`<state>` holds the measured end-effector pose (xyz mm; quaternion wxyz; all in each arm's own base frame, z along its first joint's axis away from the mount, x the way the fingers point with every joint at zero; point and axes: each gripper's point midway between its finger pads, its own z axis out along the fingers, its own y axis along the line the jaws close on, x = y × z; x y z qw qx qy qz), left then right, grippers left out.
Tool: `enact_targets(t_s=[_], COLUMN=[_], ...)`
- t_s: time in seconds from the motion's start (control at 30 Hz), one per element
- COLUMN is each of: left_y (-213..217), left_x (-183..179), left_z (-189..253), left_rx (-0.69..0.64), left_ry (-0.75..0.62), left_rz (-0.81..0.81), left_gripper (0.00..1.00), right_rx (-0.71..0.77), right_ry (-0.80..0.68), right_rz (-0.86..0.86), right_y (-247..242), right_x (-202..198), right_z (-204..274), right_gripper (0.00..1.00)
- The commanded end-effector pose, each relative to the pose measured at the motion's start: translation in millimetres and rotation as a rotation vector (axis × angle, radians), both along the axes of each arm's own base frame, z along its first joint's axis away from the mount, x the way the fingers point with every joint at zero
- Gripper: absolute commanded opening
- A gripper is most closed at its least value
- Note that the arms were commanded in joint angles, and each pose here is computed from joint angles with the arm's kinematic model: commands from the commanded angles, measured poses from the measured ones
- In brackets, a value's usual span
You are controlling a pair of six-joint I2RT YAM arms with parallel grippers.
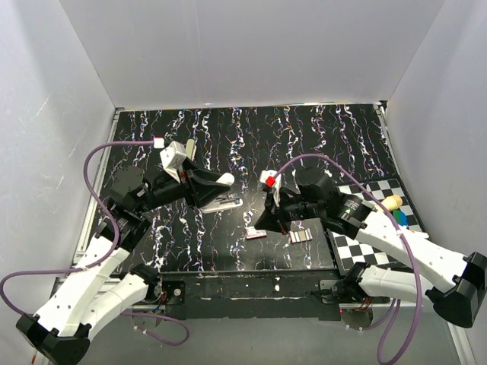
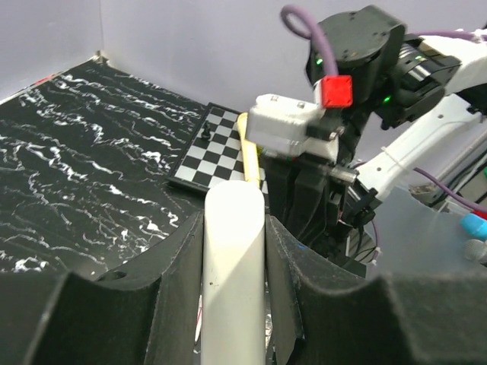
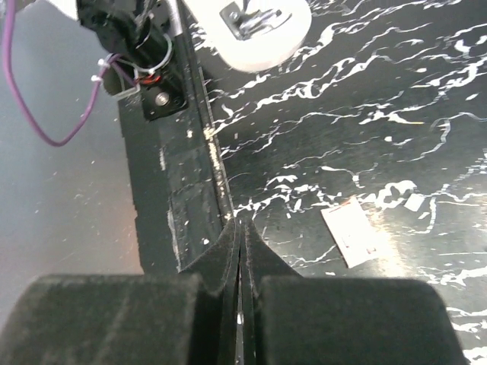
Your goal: Unload the staples from the stapler
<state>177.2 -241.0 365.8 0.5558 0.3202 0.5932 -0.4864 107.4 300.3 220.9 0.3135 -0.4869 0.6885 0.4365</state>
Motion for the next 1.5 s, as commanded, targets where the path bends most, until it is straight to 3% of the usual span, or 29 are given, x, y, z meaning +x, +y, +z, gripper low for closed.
enact_targets(t_s=[0.0, 0.23, 0.57, 1.03, 1.47], left_y=[12.8, 24.4, 44.0, 70.7, 62.3], left_x=[11.2, 31.3, 71.0, 101.7, 92.7], left_z=[4.3, -7.7, -47.1, -33.2, -26.2], left_rx=[0.017, 0.065, 0.143, 0.024, -0.117], left_ry=[-0.017, 0.027, 0.2, 0.284, 0.396], left_rz=[0.115, 0.244, 0.479, 0.732, 0.692], left_gripper=[0.0, 0.0, 0.0, 0.0, 0.0], right_rx=[0.05, 0.048, 0.101, 0.186, 0.257], right_ry=[-0.121, -0.163, -0.166, 0.117, 0.228], right_rz=[-0.107, -0.264, -0.457, -0.328, -0.283], right_y=[-2.1, 4.6, 26.4, 72.2, 101.0], right_x=[28.9, 69.4, 123.9, 101.1, 96.0], right_z=[34.3, 49.6, 73.8, 57.9, 51.0], right_gripper=[0.01, 0.01, 0.01, 0.01, 0.01])
